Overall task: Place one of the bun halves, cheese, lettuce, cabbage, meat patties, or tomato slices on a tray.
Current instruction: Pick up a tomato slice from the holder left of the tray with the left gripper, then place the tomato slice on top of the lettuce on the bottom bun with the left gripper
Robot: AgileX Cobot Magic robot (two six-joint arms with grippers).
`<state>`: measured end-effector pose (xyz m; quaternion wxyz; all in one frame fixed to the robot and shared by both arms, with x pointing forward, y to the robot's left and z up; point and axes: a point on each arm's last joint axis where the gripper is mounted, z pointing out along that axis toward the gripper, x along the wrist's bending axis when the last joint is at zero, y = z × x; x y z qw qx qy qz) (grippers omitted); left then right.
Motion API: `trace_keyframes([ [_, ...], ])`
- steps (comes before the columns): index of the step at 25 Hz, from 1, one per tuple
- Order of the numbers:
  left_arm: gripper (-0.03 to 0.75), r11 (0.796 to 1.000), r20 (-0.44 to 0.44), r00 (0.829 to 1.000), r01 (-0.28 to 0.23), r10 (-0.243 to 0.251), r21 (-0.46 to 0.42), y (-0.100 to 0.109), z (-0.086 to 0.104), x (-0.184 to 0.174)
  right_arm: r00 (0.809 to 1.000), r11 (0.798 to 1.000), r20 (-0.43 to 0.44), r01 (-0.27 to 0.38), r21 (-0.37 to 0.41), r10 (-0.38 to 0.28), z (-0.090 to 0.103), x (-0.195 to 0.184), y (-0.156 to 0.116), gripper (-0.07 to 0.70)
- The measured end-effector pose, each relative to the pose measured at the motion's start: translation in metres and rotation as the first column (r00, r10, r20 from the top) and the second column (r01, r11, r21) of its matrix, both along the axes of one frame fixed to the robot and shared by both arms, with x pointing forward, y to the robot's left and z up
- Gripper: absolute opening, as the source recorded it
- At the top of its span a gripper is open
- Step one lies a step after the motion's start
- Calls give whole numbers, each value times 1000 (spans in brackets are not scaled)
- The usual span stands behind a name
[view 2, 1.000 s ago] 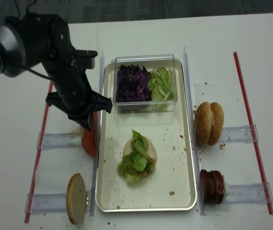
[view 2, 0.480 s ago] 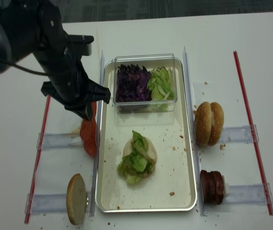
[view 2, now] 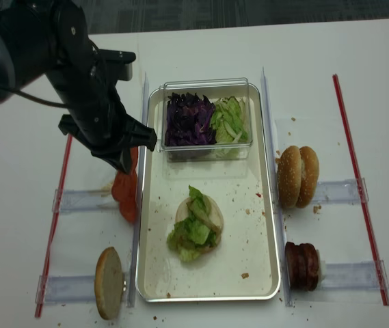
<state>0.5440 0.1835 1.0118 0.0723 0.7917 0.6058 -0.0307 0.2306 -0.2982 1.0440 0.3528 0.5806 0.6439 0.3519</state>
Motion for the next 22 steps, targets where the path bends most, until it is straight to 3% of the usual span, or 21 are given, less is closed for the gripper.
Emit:
trace_keyframes([
  [5,23,988,-66,991,104,-112,-112,-10,2,-9,1000,1000,0,0,0,0,0,0,0,693],
  [9,23,951,-77,980,158,-184,-266,-22,7,-13,1000,1000,0,0,0,0,0,0,0,693],
  [15,23,901,-42,970,206,-240,-382,-33,11,-15,1000,1000,0,0,0,0,0,0,0,693],
  [22,22,863,-19,965,225,-262,-453,-39,14,-16,1000,1000,0,3,2,-3,0,0,0,693],
])
